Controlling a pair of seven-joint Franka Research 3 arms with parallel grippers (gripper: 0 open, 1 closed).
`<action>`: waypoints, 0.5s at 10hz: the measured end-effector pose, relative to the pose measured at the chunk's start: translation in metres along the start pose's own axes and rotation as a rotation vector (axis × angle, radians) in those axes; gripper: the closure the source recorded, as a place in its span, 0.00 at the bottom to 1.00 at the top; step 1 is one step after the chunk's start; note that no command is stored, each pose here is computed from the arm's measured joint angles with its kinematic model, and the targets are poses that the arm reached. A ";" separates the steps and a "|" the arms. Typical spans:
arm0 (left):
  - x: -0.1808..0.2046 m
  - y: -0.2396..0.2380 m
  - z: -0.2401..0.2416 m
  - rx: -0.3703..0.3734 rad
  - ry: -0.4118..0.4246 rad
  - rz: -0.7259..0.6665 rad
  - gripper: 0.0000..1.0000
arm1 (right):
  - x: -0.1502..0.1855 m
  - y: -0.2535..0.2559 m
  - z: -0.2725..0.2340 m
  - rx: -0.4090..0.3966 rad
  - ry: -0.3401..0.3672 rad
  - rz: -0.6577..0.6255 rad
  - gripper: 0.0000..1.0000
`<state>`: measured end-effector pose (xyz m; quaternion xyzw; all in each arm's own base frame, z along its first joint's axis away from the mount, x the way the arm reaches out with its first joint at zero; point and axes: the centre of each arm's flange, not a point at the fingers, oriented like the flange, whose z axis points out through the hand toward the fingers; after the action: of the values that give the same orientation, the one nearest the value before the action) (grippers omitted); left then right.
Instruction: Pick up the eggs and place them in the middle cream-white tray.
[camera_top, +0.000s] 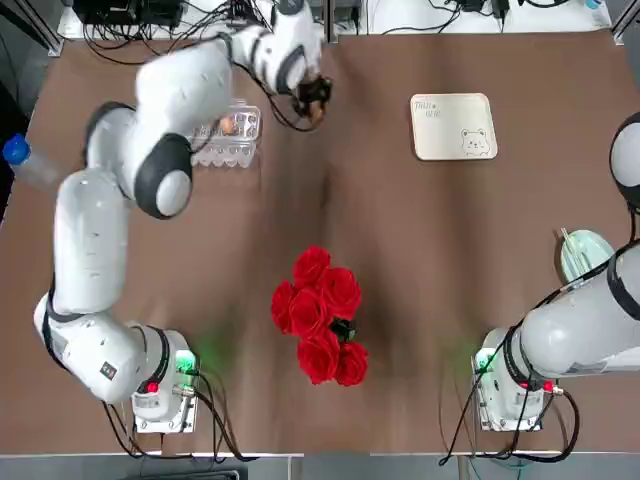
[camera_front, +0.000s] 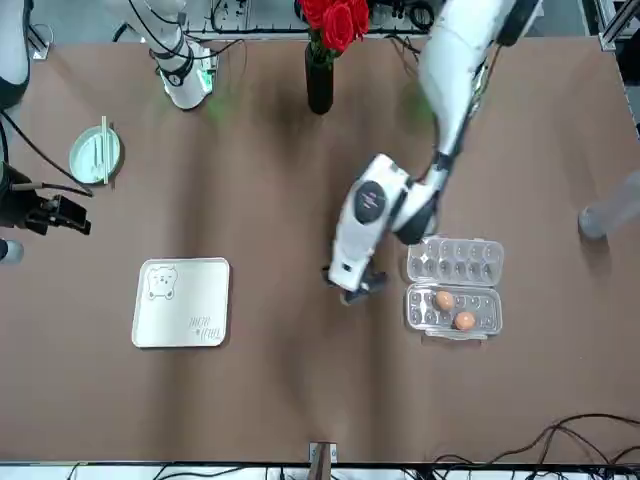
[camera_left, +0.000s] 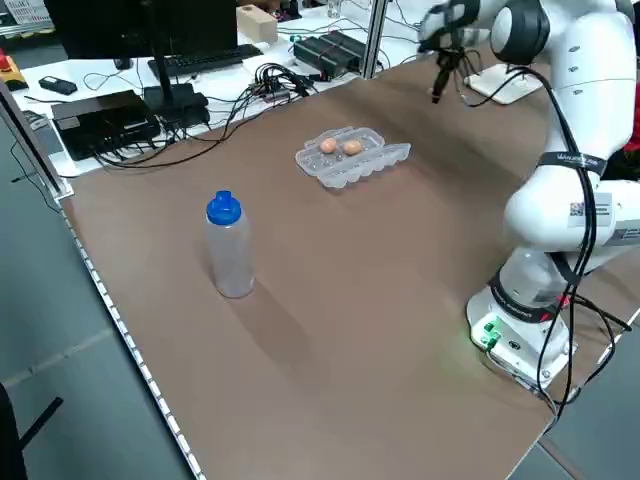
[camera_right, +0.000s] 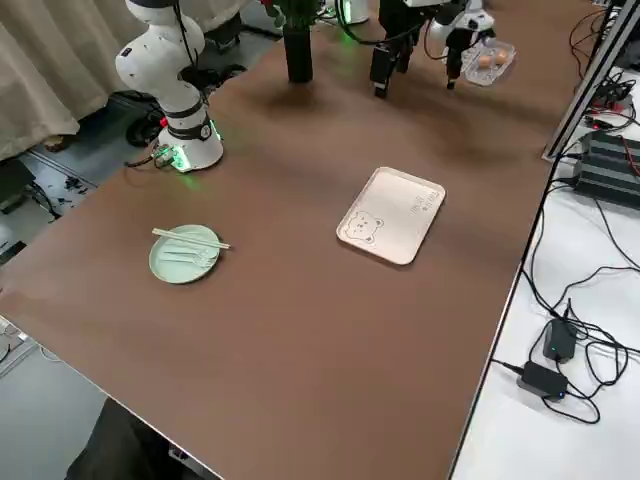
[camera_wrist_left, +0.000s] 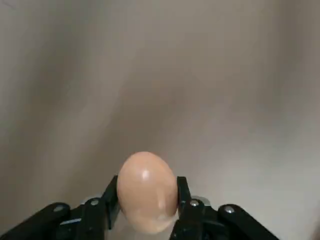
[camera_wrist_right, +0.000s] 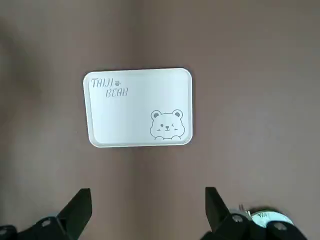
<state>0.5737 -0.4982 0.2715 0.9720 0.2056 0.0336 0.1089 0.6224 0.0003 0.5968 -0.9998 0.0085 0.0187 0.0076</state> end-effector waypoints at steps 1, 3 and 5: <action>-0.027 0.014 0.023 -0.055 0.009 -0.003 0.52 | 0.000 0.000 0.000 0.000 0.000 0.000 0.00; -0.052 0.023 0.059 -0.107 -0.002 -0.012 0.52 | 0.000 0.000 0.000 0.000 0.000 0.000 0.00; -0.068 0.023 0.079 -0.096 -0.020 -0.015 0.52 | 0.000 0.000 0.000 0.000 0.000 0.000 0.00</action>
<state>0.5298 -0.5619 0.1984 0.9644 0.2100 0.0327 0.1576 0.6226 0.0004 0.5965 -0.9998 0.0085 0.0189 0.0076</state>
